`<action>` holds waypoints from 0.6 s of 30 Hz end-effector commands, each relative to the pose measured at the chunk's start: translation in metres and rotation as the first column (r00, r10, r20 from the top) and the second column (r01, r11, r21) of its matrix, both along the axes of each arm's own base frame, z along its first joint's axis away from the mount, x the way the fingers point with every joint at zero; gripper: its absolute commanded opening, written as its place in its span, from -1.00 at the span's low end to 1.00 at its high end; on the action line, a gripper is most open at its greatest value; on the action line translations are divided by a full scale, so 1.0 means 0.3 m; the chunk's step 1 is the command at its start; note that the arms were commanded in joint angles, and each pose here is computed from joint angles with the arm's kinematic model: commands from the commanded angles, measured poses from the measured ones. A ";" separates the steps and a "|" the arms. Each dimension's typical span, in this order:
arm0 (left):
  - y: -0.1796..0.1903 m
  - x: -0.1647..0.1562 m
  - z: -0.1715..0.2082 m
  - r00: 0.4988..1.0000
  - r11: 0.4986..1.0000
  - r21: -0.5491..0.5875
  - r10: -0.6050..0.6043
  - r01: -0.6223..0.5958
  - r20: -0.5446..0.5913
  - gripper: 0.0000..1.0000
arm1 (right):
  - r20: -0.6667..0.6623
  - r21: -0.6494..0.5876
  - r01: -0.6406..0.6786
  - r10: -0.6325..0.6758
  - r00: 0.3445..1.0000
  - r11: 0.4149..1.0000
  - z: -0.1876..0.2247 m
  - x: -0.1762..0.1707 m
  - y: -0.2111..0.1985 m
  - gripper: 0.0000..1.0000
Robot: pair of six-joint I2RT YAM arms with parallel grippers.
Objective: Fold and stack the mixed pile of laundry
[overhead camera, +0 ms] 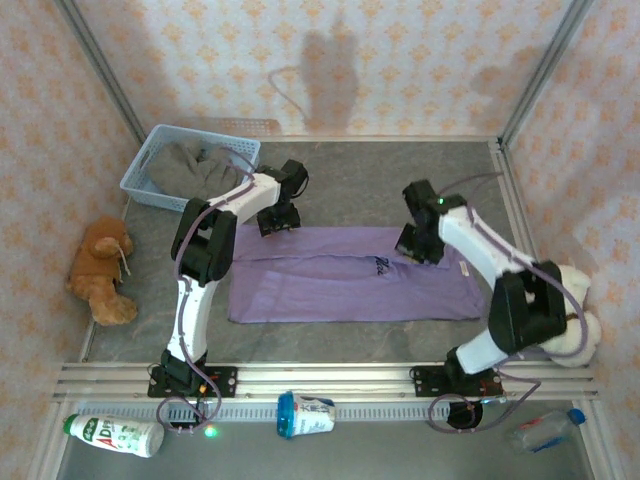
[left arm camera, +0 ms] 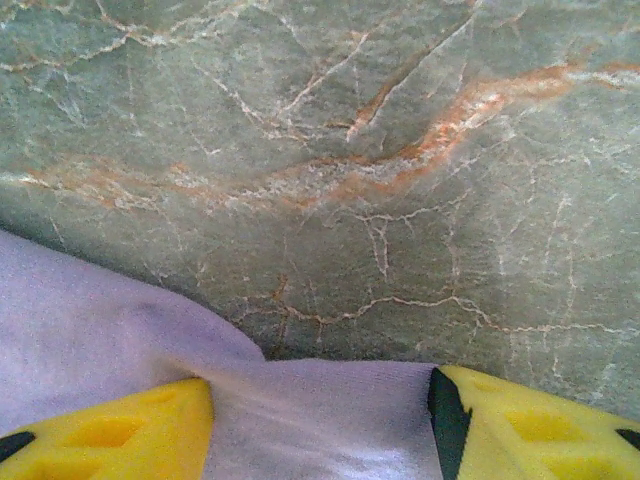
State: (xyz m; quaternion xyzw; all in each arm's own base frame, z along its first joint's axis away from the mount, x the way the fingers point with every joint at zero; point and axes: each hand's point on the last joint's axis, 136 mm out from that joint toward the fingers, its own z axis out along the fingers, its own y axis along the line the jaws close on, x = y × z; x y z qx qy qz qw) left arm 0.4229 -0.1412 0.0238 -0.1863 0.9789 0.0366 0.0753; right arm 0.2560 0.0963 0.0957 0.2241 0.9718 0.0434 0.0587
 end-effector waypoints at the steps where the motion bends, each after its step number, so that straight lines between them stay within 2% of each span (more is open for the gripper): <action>1: 0.036 0.013 0.009 0.999 0.999 0.035 -0.038 0.038 0.015 0.20 | -0.042 -0.074 0.098 -0.101 0.994 0.993 -0.009 -0.204 -0.049 -0.68; 2: 0.031 0.014 0.011 0.999 0.999 0.026 -0.043 0.042 0.018 0.21 | -0.014 -0.066 0.124 -0.125 0.992 0.990 -0.004 -0.236 -0.055 -0.51; 5: 0.011 0.016 0.014 0.998 0.998 -0.005 -0.057 0.057 0.022 0.22 | 0.099 -0.028 0.219 -0.216 0.971 0.975 0.018 -0.283 -0.101 -0.28; 7: 0.004 0.013 0.012 0.998 0.998 -0.016 -0.065 0.065 0.016 0.22 | 0.192 -0.024 0.262 -0.253 0.948 0.965 0.055 -0.261 -0.139 -0.03; 9: -0.004 0.011 0.018 0.997 0.997 -0.029 -0.074 0.074 0.017 0.22 | 0.255 -0.038 0.279 -0.260 0.931 0.960 0.094 -0.214 -0.164 0.09; 14: -0.024 0.000 0.038 0.995 0.993 -0.065 -0.097 0.099 0.022 0.22 | 0.293 -0.077 0.266 -0.234 0.927 0.961 0.131 -0.033 -0.154 0.14; 18: -0.030 -0.011 0.049 0.994 0.991 -0.078 -0.106 0.107 0.025 0.22 | 0.242 -0.174 0.237 -0.192 0.951 0.956 0.099 0.097 -0.141 0.17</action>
